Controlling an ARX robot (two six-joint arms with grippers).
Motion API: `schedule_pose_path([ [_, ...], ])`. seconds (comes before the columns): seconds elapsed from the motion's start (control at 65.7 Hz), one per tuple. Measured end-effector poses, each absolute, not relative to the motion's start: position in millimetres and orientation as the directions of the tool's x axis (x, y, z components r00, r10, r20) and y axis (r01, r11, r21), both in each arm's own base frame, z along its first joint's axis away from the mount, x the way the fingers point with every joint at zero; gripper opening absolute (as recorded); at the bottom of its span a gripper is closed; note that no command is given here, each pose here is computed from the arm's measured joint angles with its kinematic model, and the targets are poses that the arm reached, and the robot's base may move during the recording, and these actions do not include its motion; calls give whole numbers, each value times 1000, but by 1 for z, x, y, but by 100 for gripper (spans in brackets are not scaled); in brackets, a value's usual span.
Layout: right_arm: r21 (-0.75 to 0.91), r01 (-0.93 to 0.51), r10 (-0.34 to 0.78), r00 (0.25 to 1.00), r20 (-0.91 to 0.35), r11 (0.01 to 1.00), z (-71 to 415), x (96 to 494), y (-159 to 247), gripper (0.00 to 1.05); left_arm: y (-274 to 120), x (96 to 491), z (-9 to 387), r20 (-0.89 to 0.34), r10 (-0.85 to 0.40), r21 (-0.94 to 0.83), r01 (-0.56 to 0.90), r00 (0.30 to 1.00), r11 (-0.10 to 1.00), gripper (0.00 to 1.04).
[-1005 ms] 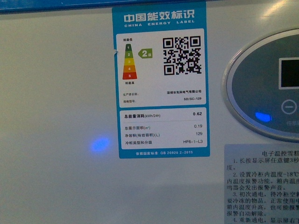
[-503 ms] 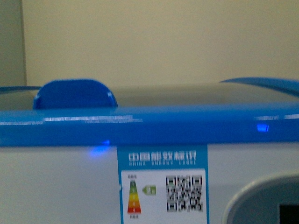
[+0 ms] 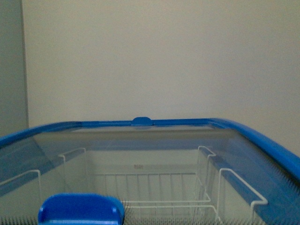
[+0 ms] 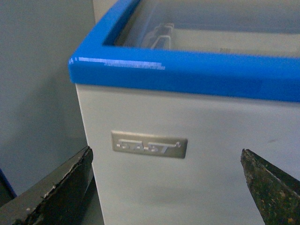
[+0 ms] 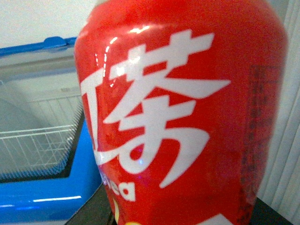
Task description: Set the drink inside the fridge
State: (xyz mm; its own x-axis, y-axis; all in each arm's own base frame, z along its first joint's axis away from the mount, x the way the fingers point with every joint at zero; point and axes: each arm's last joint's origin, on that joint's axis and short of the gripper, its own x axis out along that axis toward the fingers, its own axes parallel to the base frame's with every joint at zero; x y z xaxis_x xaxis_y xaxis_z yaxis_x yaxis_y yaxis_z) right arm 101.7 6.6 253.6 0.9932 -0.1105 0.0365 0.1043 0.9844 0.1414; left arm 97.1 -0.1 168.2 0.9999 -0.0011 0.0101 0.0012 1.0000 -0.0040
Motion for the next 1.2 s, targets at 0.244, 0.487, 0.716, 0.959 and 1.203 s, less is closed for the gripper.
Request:
schedule_pose_path([
  [0.244,141,104,-110,993,36,984,254,102,7,36,0,97,168,10,-1,-4,1,1000,1000,97],
  [0.487,142,103,-109,993,38,985,254,102,7,36,0,97,168,10,-1,-4,1,1000,1000,97],
  [0.716,142,106,-112,993,38,984,254,101,6,36,0,97,168,4,1,-14,-1,1000,1000,97],
  [0.959,142,106,-112,993,38,984,254,101,7,36,7,153,198,-152,-45,-171,18,987,985,97],
  [1.203,142,104,-110,993,38,984,254,101,7,36,-7,214,198,-68,-365,404,360,929,841,97],
])
